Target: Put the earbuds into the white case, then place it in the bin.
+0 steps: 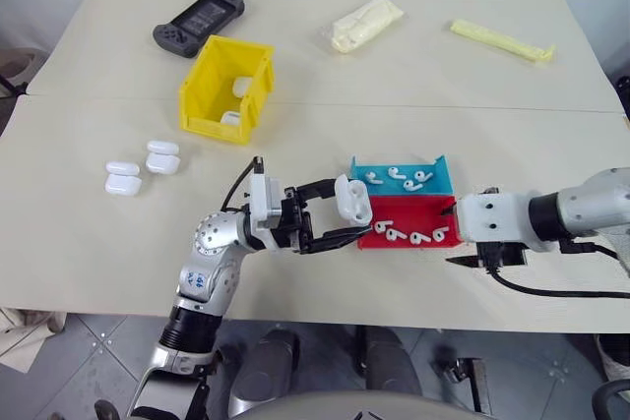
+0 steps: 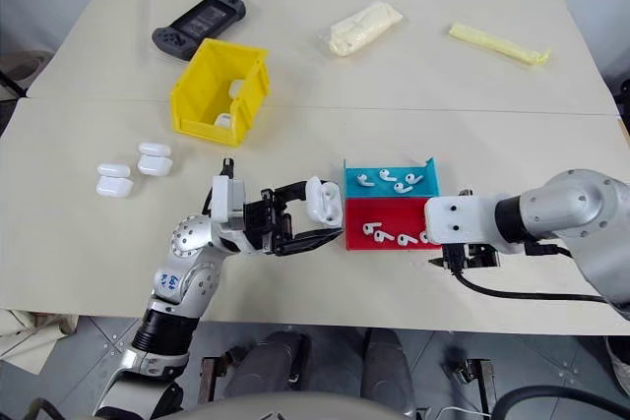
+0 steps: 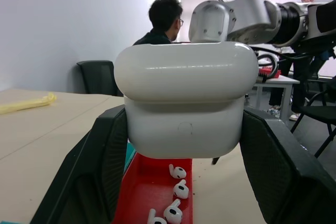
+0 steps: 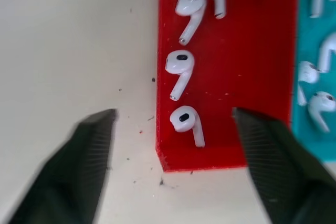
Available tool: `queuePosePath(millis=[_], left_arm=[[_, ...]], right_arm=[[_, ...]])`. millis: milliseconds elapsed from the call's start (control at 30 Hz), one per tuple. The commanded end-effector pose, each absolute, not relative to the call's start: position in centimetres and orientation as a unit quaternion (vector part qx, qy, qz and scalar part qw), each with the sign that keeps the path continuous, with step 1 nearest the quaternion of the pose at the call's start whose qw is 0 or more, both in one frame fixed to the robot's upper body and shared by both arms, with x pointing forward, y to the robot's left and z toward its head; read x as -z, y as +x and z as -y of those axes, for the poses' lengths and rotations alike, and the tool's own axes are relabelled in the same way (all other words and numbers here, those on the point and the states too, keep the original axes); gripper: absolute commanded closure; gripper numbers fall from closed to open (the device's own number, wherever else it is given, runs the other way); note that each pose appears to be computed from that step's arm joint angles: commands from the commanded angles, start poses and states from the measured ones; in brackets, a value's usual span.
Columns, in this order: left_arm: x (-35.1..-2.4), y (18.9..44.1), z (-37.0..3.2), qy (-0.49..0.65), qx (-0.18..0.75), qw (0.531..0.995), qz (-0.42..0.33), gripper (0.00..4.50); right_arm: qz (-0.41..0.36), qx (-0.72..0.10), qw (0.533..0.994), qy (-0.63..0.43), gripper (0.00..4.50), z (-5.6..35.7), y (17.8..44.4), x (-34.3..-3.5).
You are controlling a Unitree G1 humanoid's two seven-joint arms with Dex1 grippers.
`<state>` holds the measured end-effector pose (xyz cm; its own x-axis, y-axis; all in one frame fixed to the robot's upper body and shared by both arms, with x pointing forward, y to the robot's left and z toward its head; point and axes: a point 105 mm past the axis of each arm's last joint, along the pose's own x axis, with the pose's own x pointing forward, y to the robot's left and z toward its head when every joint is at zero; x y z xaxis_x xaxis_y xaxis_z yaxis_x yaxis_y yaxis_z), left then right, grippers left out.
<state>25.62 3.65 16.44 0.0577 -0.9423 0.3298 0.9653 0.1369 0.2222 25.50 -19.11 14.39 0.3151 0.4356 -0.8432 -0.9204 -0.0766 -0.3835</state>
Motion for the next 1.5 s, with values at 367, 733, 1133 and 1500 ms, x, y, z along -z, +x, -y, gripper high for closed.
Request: queuePosePath(millis=[367, 733, 1133, 1500], left_arm=[[-17.3, 24.5, -3.5, -0.03, 0.649, 0.73, 0.213, 1.72], [-17.5, 24.7, -3.8, -0.028, 0.64, 0.738, 0.21, 1.72], [-17.6, 24.9, -4.0, -0.025, 0.634, 0.744, 0.212, 1.72], [-17.6, 24.9, -4.2, -0.02, 0.63, 0.747, 0.211, 1.72]], right_arm=[[-0.21, -0.54, 0.577, -0.576, 2.58, 19.1, 27.6, -13.9], [-0.201, -0.562, 0.551, -0.583, 2.58, 18.4, 27.7, -13.5], [-0.203, -0.571, 0.544, -0.58, 3.47, 18.1, 27.6, -12.9], [-0.203, -0.573, 0.543, -0.579, 4.48, 18.1, 27.8, -13.0]])
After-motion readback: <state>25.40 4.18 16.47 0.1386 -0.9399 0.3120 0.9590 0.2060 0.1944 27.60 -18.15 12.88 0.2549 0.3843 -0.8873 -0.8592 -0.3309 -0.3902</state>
